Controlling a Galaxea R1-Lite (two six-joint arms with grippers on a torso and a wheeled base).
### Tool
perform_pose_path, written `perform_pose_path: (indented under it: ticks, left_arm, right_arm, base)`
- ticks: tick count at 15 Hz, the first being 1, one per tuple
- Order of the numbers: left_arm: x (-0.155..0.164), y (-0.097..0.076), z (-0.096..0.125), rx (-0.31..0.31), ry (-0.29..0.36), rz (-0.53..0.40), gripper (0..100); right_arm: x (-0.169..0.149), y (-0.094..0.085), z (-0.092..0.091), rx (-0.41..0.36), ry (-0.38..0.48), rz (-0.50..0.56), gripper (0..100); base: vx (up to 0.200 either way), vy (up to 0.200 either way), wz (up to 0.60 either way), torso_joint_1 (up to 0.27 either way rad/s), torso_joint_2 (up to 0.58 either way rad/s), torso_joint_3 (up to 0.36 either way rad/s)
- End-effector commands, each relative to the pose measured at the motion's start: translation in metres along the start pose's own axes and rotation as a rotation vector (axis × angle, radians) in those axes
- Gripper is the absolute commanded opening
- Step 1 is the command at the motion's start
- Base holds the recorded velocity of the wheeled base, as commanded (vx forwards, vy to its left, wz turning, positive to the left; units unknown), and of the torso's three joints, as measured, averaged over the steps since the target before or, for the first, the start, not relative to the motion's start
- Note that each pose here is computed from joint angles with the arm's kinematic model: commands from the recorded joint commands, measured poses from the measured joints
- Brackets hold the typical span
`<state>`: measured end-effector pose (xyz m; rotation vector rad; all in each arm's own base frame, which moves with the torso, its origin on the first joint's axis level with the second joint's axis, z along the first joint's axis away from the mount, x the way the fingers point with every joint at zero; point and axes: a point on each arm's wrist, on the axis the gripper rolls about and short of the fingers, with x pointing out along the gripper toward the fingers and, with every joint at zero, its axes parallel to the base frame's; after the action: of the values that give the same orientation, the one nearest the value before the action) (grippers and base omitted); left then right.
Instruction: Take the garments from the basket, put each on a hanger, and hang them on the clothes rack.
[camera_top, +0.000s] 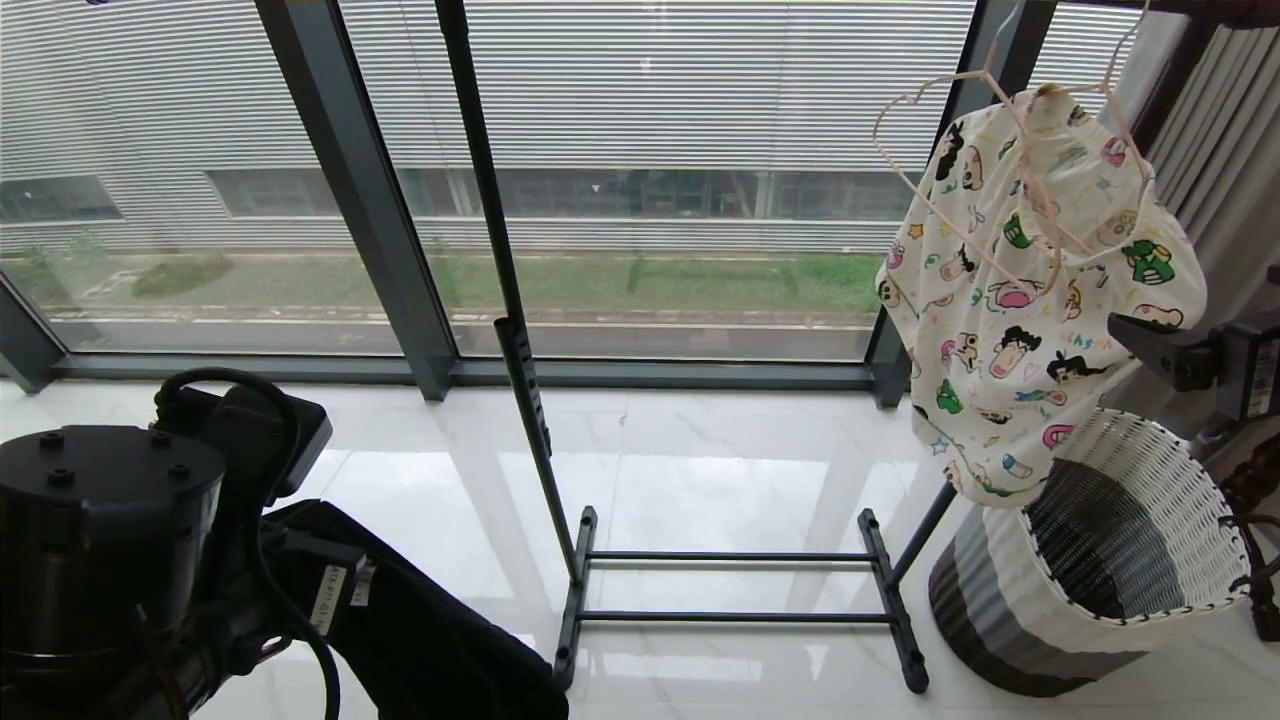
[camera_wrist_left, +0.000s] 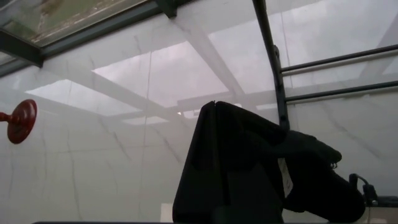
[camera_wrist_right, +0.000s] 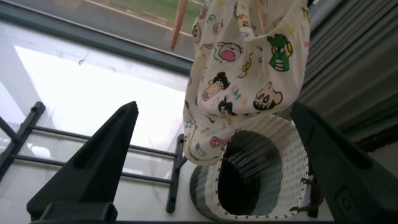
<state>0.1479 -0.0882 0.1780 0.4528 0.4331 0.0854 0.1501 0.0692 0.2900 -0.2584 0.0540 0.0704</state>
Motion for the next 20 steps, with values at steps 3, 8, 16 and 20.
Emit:
perform_pose_path:
  ticks: [3,8,16,20]
  left_arm:
    - [0.0,0.0,0.0,-0.001,-0.001,0.001,0]
    - [-0.001,0.001,0.0,-0.004,-0.006,0.001,0]
    - [-0.012,-0.002,-0.005,0.013,-0.036,-0.044,0]
    - [-0.012,-0.002,-0.003,-0.006,-0.056,-0.043,0]
  right_arm:
    - [0.001,0.0,0.0,0.003,-0.001,-0.004,100]
    - [0.003,-0.008,0.005,0.024,-0.013,-0.037,100]
    - [0.013,-0.014,0.054,0.07,0.113,0.063,100]
    - [0.018,-0.014,0.061,0.262,0.204,0.058,100]
  base:
    - [0.0,0.0,0.0,0.211,-0.48,-0.282]
    - [0.0,0.0,0.0,0.153,-0.35,-0.2]
    - [0.0,0.0,0.0,0.006,-0.01,-0.005]
    - [0.0,0.0,0.0,0.0,0.0,0.0]
